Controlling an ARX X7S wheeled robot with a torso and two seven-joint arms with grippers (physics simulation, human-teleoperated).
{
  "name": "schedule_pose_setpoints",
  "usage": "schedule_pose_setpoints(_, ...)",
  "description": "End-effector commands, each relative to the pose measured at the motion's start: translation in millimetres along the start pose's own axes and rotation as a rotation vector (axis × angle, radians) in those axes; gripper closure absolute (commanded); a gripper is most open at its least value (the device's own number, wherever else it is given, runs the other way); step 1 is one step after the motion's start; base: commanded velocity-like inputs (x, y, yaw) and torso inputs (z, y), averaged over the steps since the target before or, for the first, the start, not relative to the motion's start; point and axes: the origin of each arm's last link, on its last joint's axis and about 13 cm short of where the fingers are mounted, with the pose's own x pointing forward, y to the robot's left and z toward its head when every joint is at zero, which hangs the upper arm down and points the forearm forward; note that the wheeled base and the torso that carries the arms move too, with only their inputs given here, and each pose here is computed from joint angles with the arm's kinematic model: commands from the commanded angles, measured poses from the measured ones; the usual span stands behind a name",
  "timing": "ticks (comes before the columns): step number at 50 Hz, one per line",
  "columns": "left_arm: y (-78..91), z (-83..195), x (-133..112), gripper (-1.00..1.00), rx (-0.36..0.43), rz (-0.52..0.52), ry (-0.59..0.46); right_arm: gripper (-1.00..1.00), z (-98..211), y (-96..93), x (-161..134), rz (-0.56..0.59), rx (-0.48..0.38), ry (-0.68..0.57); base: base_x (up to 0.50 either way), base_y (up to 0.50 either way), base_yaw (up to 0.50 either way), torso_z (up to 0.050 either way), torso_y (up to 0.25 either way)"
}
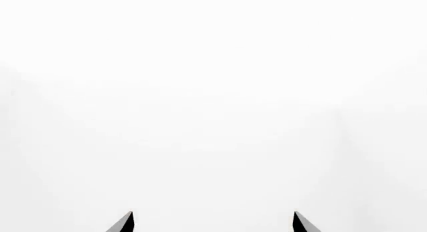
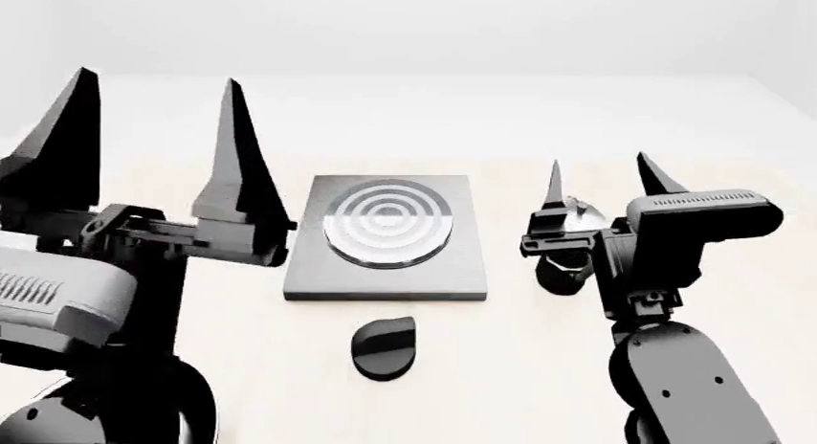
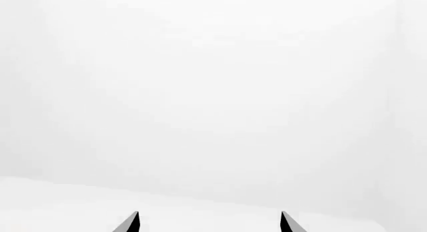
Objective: Turn on the stove and put the moka pot on it.
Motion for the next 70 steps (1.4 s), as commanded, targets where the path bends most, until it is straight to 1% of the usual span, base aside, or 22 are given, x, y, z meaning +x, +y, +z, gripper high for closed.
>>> schedule_pose_setpoints(1,5.6,39,-11,-1.00,0.059,0.040,-0.171,-1.00,-46,-2.2,4,-0.018,0.017,0.156,0.00,0.00,0.00,0.000,0.000)
schedule_pose_setpoints(6,6.2,48,-13,-1.00,0.088,0.058,-0.205,-1.00,-64,-2.4,0,-0.027,0.004,0.219,0.00,0.00,0.00,0.000,0.000)
schedule_pose_setpoints(10,6.1,50,-15,-1.00,0.092,0.062,-0.210,-1.00,-72,-3.8,-6,-0.039,0.007,0.246,0.00,0.00,0.00,0.000,0.000)
schedule_pose_setpoints(21,5.4,48,-16,-1.00,0.081,0.063,-0.200,-1.00,-80,-9.8,-25,-0.075,0.015,0.285,0.00,0.00,0.00,0.000,0.000)
schedule_pose_setpoints(34,5.6,47,-16,-1.00,0.065,0.068,-0.194,-1.00,-87,-12.2,-31,-0.090,0.016,0.302,0.00,0.00,0.00,0.000,0.000)
schedule_pose_setpoints(39,6.0,47,-16,-1.00,0.064,0.070,-0.192,-1.00,-92,-11.6,-32,-0.092,0.018,0.312,0.00,0.00,0.00,0.000,0.000)
schedule_pose_setpoints(41,5.9,47,-16,-1.00,0.062,0.069,-0.191,-1.00,-99,-9.9,-34,-0.089,0.019,0.315,0.00,0.00,0.00,0.000,0.000)
schedule_pose_setpoints(43,5.9,47,-16,-1.00,0.063,0.068,-0.189,-1.00,-92,-9.8,-32,-0.088,0.019,0.318,0.00,0.00,0.00,0.000,0.000)
schedule_pose_setpoints(61,5.5,45,-16,-1.00,0.053,0.065,-0.182,-1.00,-106,-11.0,-25,-0.099,0.025,0.348,0.00,0.00,0.00,0.000,0.000)
schedule_pose_setpoints(63,5.6,45,-16,-1.00,0.053,0.067,-0.181,-1.00,-112,-10.9,-25,-0.102,0.021,0.354,0.00,0.00,0.00,0.000,0.000)
schedule_pose_setpoints(70,5.0,46,-15,-1.00,0.052,0.065,-0.182,-1.00,-111,-12.7,-16,-0.110,0.011,0.367,0.00,0.00,0.00,0.000,0.000)
